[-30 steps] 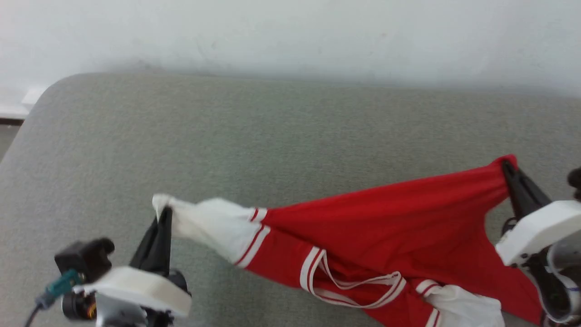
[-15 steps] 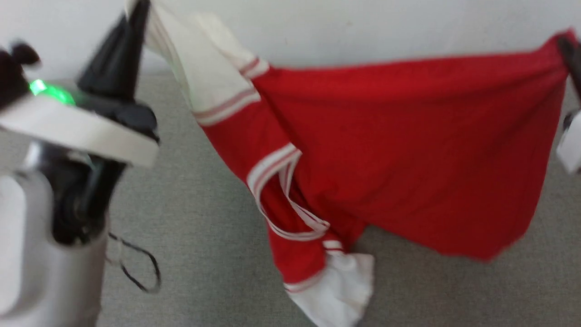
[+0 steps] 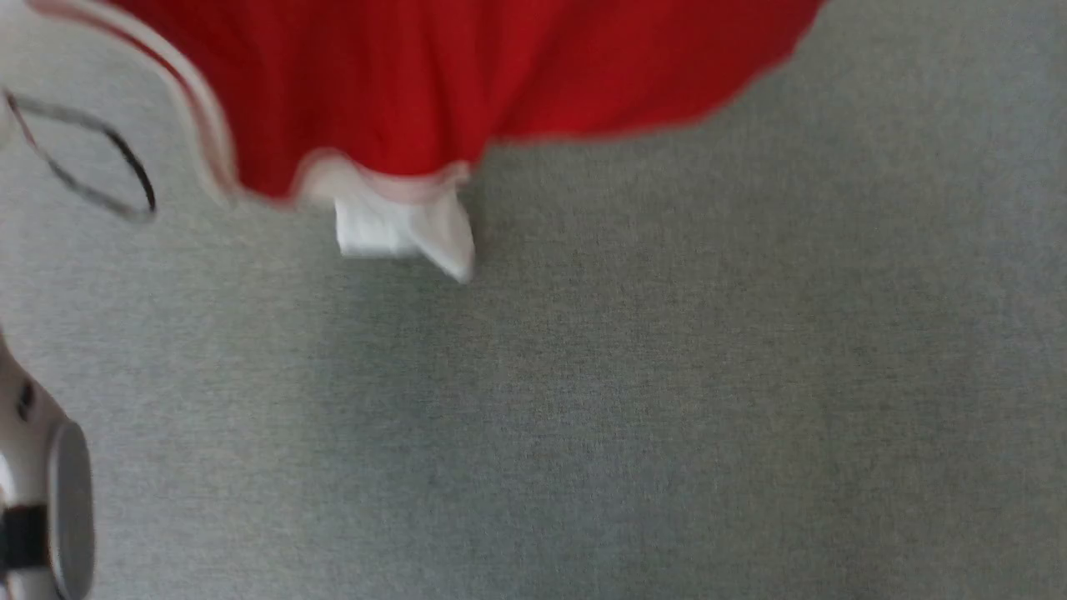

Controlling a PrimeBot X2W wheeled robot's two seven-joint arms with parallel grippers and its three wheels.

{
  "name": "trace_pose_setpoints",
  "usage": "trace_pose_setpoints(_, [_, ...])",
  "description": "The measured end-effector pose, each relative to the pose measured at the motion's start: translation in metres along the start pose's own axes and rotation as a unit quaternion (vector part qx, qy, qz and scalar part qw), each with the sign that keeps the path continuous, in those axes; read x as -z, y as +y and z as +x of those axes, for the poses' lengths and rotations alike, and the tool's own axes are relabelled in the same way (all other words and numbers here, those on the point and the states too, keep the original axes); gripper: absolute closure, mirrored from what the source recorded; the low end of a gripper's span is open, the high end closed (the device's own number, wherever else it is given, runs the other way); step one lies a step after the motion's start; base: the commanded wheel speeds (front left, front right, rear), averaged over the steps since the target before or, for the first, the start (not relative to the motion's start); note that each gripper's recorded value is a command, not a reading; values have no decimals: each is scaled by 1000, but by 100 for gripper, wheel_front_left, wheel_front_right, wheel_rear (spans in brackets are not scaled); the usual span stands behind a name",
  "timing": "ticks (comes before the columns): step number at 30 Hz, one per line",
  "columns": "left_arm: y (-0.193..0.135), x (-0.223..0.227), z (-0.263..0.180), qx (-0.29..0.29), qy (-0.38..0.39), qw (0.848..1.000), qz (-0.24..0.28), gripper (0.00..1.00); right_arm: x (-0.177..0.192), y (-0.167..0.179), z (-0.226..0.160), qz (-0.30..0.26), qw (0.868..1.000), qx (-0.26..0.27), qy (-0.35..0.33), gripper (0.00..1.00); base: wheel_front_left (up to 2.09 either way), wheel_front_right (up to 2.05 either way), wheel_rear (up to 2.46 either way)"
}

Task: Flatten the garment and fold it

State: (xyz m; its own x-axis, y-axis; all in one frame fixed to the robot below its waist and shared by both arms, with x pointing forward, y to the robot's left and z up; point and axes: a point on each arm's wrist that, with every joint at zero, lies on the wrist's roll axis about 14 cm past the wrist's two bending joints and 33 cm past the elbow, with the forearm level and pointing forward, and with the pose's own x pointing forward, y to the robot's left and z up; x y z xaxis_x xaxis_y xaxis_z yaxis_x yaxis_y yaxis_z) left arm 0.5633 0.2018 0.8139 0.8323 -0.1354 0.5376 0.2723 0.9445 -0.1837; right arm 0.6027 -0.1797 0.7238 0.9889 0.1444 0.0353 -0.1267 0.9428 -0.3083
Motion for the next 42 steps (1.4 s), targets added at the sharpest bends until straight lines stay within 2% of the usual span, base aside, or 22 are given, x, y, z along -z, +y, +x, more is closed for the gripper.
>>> trace_pose_setpoints(7, [31, 17, 45, -35, -72, 997, 5, 100, 0, -8, 51, -18, 997, 32, -64, 100, 0, 0, 0])
trace_pose_setpoints(11, [41, 46, 52, -37, -84, 996, 0, 100, 20, -7, 67, -20, 996, 35, -77, 100, 0, 0, 0])
trace_pose_setpoints(15, [51, 111, 42, -34, -8, 999, 14, 100, 58, 2, 70, -12, 998, 24, -52, 100, 0, 0, 0])
trace_pose_setpoints(20, [62, 203, -18, -32, 139, 989, 32, 100, 139, 33, 47, 33, 999, -16, 38, 100, 0, 0, 0])
trace_pose_setpoints(25, [62, 262, -107, -37, 285, 958, 24, 100, 208, 73, -9, 96, 986, -59, 126, 100, 0, 0, 0])
trace_pose_setpoints(30, [46, 286, -207, -30, 424, 905, -8, 100, 239, 98, -70, 150, 970, -76, 179, 100, 0, 0, 0])
trace_pose_setpoints(33, [31, 287, -263, -19, 493, 870, -24, 100, 248, 103, -102, 159, 964, -75, 199, 100, 0, 0, 0])
trace_pose_setpoints(36, [21, 280, -305, -19, 534, 845, -38, 100, 253, 104, -129, 168, 960, -67, 213, 100, 0, 0, 0])
trace_pose_setpoints(42, [6, 259, -368, -52, 574, 815, -61, 100, 266, 111, -179, 166, 950, -63, 258, 100, 0, 0, 0])
